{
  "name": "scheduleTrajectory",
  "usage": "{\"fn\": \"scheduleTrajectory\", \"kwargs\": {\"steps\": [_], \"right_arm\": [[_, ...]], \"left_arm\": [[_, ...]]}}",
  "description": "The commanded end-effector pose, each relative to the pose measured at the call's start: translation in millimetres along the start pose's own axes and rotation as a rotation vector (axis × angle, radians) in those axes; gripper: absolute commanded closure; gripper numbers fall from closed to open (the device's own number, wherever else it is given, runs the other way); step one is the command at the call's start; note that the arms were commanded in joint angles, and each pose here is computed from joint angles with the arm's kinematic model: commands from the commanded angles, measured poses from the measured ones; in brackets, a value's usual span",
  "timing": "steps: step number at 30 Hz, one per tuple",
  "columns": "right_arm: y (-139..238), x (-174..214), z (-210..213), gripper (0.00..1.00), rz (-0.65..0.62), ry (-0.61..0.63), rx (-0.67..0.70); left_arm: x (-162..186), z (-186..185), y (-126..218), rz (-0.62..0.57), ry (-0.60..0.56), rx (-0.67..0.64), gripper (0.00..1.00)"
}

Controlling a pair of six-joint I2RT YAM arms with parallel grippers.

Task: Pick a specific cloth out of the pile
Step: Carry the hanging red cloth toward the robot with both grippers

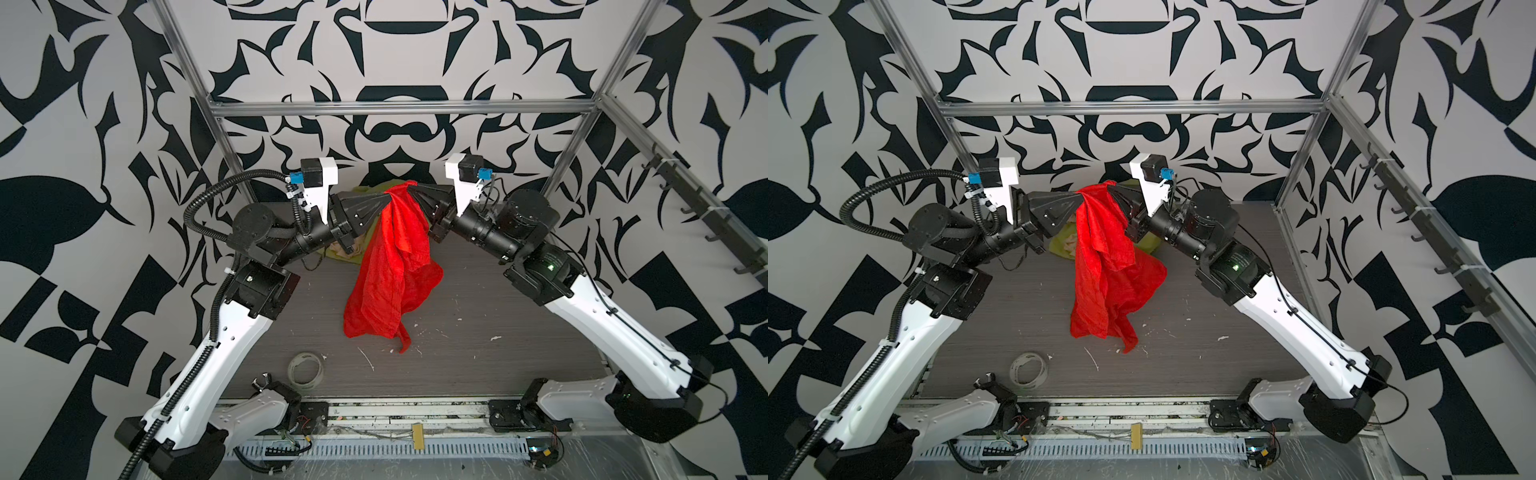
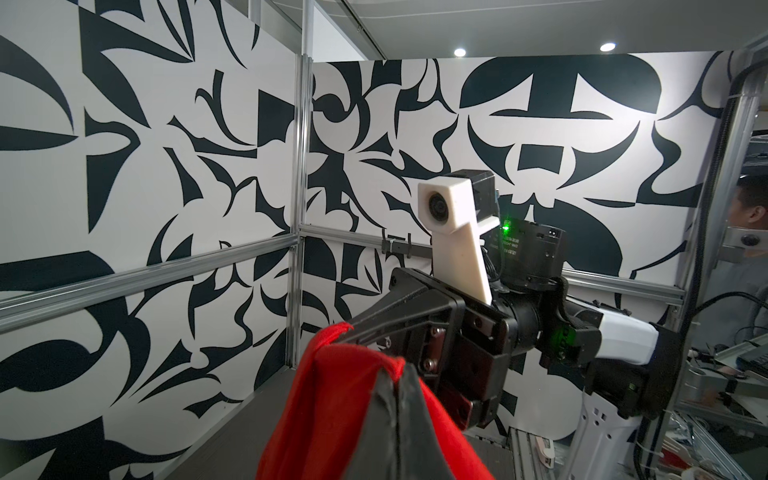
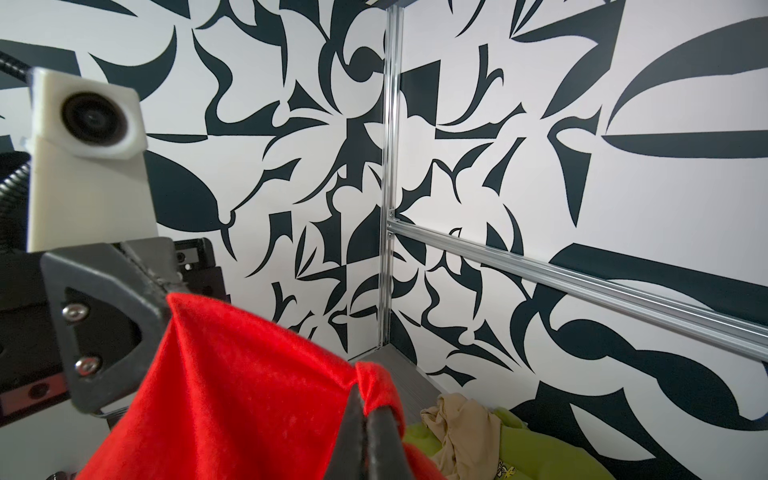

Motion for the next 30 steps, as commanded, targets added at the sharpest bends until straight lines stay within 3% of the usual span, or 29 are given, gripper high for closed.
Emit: {"fn": "scheduleTrajectory", "kwargs": {"steps": [1,16,30], "right_arm": [[15.2,-27.4,5.7,1.0,-0.087,0.028,0.004],[25.5,3.0,12.4,1.0,0.015,0.016,0.009],[24.4,40.7,9.0,1.0,0.106,-0.1,0.034]], "left_arm": [[-14.4,-12.9,7.9,-0.046,-0.027,0.011,1.0],[19.5,-7.6,19.1,0.013,0.028,-0.045,1.0],[60.1,2.9,26.8,0.084,0.078,-0.098,1.0]]}}
Point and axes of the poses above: each gripper's point midway between its finger pads, its own y axis back along the fingers, its own z axis along the line the jaws close on, x = y × z, the point moved 6 cm from there along y, back along the fingers, and after that the axes turned 2 degrees about -y, right-handed, at the moved point
